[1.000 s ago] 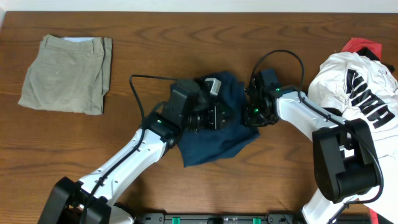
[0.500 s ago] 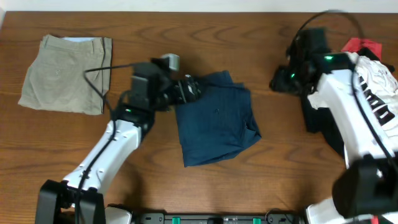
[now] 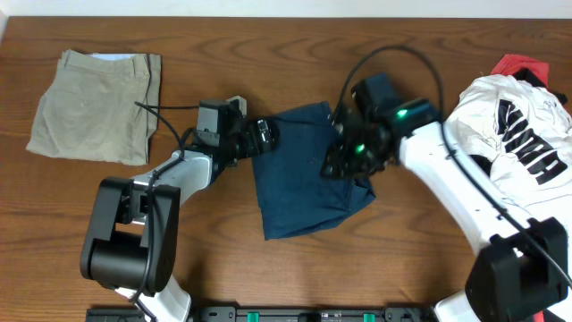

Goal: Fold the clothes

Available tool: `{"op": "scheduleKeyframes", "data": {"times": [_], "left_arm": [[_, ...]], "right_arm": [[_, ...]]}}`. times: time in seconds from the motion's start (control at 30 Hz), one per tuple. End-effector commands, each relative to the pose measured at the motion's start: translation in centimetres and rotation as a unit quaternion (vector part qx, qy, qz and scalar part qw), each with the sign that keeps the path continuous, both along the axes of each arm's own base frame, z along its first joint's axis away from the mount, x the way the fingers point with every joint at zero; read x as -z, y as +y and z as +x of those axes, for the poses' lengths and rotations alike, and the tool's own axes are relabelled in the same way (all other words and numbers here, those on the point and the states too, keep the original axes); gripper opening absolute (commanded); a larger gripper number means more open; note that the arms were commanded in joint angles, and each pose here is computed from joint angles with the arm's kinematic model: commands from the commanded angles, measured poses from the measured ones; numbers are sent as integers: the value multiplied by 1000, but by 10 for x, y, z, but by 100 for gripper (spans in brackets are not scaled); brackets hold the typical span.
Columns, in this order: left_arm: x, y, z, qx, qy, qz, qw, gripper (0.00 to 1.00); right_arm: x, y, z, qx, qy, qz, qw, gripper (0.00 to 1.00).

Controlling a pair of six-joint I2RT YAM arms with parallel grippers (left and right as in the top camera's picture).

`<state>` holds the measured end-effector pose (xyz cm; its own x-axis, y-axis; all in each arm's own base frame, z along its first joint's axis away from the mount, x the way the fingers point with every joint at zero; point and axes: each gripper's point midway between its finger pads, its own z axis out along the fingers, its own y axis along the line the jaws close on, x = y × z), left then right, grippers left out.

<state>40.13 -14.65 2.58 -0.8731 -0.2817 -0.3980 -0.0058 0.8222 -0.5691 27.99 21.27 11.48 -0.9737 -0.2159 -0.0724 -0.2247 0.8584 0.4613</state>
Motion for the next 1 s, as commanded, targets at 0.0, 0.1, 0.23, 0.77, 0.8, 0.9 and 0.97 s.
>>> {"op": "scheduleKeyframes", "data": {"times": [0.0, 0.1, 0.23, 0.77, 0.8, 0.9, 0.97], "left_arm": [[18, 6, -11, 11, 30, 24, 999, 98], [30, 10, -30, 16, 75, 35, 996, 98], [48, 18, -74, 18, 176, 53, 983, 98], [-7, 21, -82, 29, 150, 56, 987, 98], [-21, 20, -65, 24, 103, 56, 993, 98], [-62, 20, -17, 1, -30, 57, 998, 98], [-87, 17, 8, -6, -102, 45, 994, 98]], "right_arm": [[35, -7, -19, 4, 25, -41, 999, 42], [66, -14, -36, 9, 42, -52, 998, 41], [104, -44, -54, 46, 60, -113, 991, 39], [99, -144, 77, 199, -204, -252, 925, 56], [94, -140, 88, 187, -228, -243, 924, 57], [81, -122, 104, 147, -262, -208, 931, 59], [73, -108, 104, 135, -254, -175, 941, 59]]}}
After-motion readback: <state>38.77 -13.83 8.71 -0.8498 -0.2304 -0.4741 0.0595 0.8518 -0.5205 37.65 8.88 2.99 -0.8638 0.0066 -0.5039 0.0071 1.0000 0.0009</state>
